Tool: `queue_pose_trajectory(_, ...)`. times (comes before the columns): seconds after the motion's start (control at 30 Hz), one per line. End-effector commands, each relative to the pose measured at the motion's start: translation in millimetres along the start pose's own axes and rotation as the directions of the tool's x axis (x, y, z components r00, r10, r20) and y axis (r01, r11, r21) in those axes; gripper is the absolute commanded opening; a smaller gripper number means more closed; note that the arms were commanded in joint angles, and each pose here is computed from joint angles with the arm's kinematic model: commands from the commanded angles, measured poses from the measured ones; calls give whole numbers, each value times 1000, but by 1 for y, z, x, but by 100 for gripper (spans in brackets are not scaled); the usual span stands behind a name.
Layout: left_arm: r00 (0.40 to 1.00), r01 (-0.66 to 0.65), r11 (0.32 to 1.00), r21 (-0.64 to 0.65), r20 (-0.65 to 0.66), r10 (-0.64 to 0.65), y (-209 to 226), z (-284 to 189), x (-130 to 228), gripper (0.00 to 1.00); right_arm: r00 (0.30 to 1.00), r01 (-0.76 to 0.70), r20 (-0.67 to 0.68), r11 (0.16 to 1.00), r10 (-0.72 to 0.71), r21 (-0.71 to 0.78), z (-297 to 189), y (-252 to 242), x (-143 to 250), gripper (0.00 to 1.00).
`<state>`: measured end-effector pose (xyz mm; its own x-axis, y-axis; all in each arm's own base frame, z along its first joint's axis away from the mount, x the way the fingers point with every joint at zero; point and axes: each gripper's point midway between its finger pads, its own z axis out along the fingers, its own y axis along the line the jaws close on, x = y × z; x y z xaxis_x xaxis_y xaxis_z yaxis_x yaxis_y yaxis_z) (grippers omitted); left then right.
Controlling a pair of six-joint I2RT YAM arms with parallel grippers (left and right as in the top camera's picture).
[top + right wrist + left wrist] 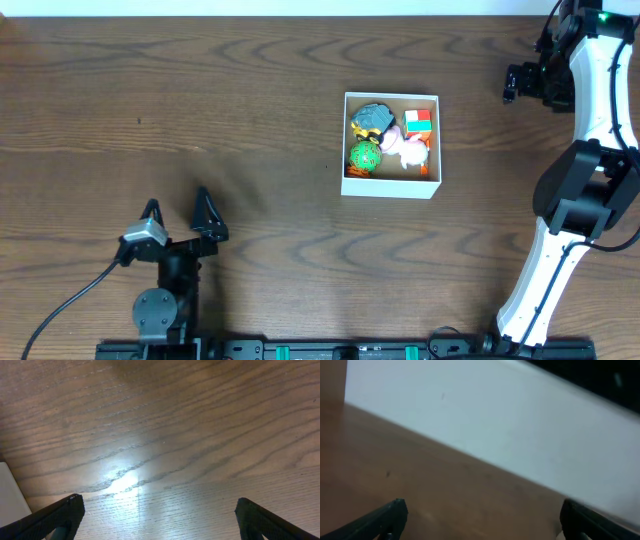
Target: Pack container
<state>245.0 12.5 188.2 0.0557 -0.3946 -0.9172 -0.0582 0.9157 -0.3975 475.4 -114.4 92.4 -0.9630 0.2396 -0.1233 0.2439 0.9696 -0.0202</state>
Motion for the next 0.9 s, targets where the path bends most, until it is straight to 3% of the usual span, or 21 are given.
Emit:
queue_pose_trajectory(0.0, 997, -12, 1000, -23, -74, 11, 9, 0, 24, 98, 1000, -21, 10, 1000, 21, 0, -4, -3, -1, 99)
queue_pose_trajectory(0.27, 985, -29, 998, -63, -172, 18, 20, -3, 48, 98, 1000, -21, 10, 1000, 21, 0, -4, -3, -1, 99)
queue_pose_trajectory(0.87, 984, -32, 998, -62, -175, 21, 20, -3, 48, 98, 1000, -21, 10, 1000, 21, 0, -4, -3, -1, 99)
